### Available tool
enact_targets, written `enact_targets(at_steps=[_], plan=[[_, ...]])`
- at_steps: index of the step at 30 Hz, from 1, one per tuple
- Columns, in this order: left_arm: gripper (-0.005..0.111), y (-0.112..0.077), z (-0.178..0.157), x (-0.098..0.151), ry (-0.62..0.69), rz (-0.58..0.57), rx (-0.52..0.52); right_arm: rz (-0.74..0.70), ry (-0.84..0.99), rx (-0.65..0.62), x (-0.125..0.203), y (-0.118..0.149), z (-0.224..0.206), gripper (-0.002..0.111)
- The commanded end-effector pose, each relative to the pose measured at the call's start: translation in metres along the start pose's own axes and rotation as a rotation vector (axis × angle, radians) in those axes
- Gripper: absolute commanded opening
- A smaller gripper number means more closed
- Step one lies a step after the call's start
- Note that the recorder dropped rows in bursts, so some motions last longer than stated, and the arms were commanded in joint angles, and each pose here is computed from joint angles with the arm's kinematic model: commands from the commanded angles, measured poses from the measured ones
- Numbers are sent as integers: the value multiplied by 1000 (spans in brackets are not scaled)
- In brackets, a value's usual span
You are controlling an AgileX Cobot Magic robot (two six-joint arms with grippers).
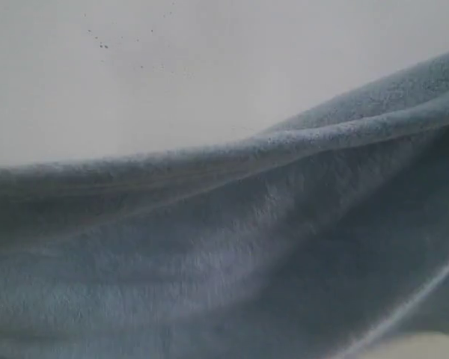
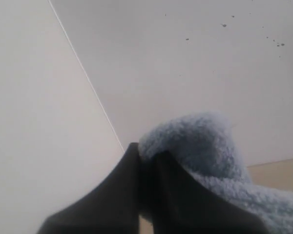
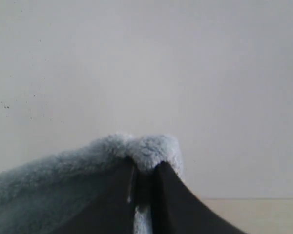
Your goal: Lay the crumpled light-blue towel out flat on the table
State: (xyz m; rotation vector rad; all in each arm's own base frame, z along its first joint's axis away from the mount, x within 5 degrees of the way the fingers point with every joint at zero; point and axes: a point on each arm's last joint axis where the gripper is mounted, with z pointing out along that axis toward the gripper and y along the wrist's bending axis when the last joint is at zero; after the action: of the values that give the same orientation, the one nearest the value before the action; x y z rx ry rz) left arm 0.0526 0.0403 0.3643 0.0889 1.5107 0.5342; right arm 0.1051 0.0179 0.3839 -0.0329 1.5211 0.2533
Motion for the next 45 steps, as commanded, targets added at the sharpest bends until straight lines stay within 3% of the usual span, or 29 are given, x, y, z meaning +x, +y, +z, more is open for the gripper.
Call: enact_targets(at_steps=[1, 8, 13, 17, 21, 23, 25, 28, 33, 38, 45], plan=[[4, -15, 17, -1, 70, 47, 30, -55, 114, -3, 11, -1, 16, 0], [4, -60, 60, 8, 246, 206, 120, -48, 313, 14, 41, -9, 59, 0], [4, -90, 88, 4, 180, 231, 152, -45, 292, 72, 53, -18, 91, 0], [4, -110, 123, -12, 131, 260, 116, -40, 230, 104, 41, -23, 128, 0], [4, -117, 158, -47, 84, 126, 79, -88, 189, 76, 6, -19, 166, 0], [4, -121, 176, -64, 67, 13, 122, -134, 204, 41, -12, -15, 179, 0], [4, -129, 190, -68, 103, -86, 169, -182, 301, -3, -10, -12, 190, 0], [4, -145, 199, -43, 268, -179, 209, -200, 505, -22, 22, -21, 198, 0], [4, -169, 185, 24, 513, -85, 283, -66, 800, 94, 87, -55, 195, 0], [4, -163, 153, 65, 660, -95, 261, -31, 992, 128, 121, -66, 174, 0], [4, -152, 113, 98, 757, -58, 284, -10, 1268, 104, 161, -65, 140, 0]])
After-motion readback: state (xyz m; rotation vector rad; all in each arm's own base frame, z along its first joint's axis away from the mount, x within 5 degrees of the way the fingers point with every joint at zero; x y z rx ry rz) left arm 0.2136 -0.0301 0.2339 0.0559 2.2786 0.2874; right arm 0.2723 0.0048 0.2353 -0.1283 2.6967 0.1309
